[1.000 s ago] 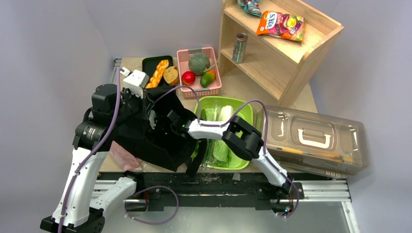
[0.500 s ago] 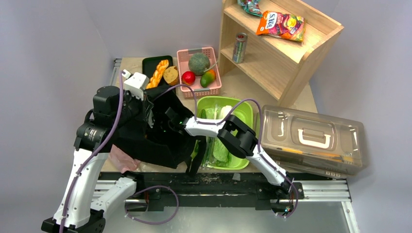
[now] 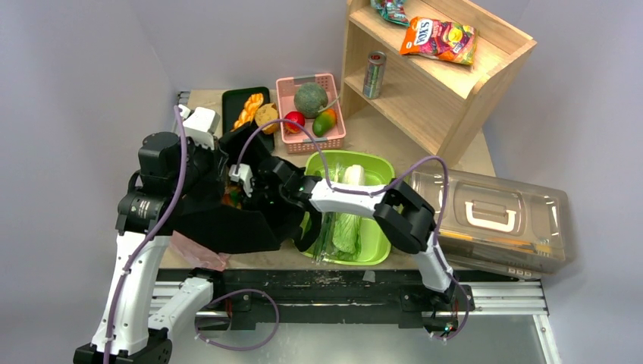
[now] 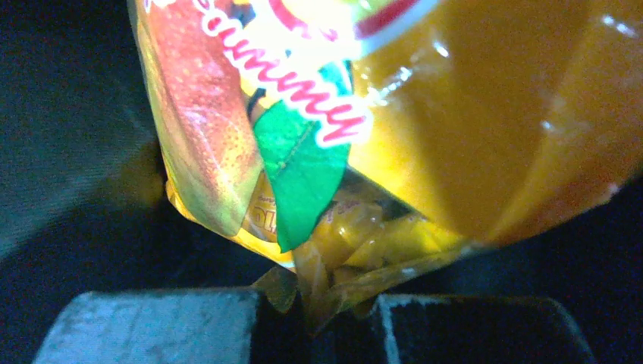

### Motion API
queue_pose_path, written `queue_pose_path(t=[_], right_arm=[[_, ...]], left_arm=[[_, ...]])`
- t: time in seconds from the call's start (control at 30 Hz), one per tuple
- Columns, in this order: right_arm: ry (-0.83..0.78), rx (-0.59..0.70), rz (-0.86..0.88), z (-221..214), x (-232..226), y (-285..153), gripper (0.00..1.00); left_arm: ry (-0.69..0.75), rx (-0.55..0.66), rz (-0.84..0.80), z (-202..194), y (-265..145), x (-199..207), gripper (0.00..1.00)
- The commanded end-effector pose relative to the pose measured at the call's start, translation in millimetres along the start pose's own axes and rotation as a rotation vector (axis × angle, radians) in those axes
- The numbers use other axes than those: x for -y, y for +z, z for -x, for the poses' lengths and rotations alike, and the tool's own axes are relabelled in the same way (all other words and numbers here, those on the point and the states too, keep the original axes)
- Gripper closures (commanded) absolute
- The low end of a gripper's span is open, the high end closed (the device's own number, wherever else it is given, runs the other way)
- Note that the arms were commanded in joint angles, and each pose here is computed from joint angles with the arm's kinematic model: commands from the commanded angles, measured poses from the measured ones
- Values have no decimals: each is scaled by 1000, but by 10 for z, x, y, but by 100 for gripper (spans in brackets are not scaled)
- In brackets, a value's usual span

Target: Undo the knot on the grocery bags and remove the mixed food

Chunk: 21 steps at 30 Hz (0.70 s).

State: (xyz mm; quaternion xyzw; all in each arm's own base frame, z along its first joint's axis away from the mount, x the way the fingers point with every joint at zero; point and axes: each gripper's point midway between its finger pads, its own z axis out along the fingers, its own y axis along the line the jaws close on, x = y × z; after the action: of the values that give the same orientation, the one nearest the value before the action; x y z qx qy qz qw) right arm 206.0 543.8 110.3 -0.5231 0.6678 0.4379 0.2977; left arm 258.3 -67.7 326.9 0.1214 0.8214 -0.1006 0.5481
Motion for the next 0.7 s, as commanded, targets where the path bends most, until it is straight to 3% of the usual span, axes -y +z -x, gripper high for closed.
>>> queue_pose_path(t=[0.0,0.3,0.67], right_arm=[[-129,317,-55,1210,-166,-558,100],[-105,411,-169,1550,99,-1223,100],[-146,462,-163,1823,-79,-1974,100]], left_arm=[[59,38,98,59,21,-209,100],[75,28,233,28,23,-498,100],[37,39,266,2,56,-578,100]])
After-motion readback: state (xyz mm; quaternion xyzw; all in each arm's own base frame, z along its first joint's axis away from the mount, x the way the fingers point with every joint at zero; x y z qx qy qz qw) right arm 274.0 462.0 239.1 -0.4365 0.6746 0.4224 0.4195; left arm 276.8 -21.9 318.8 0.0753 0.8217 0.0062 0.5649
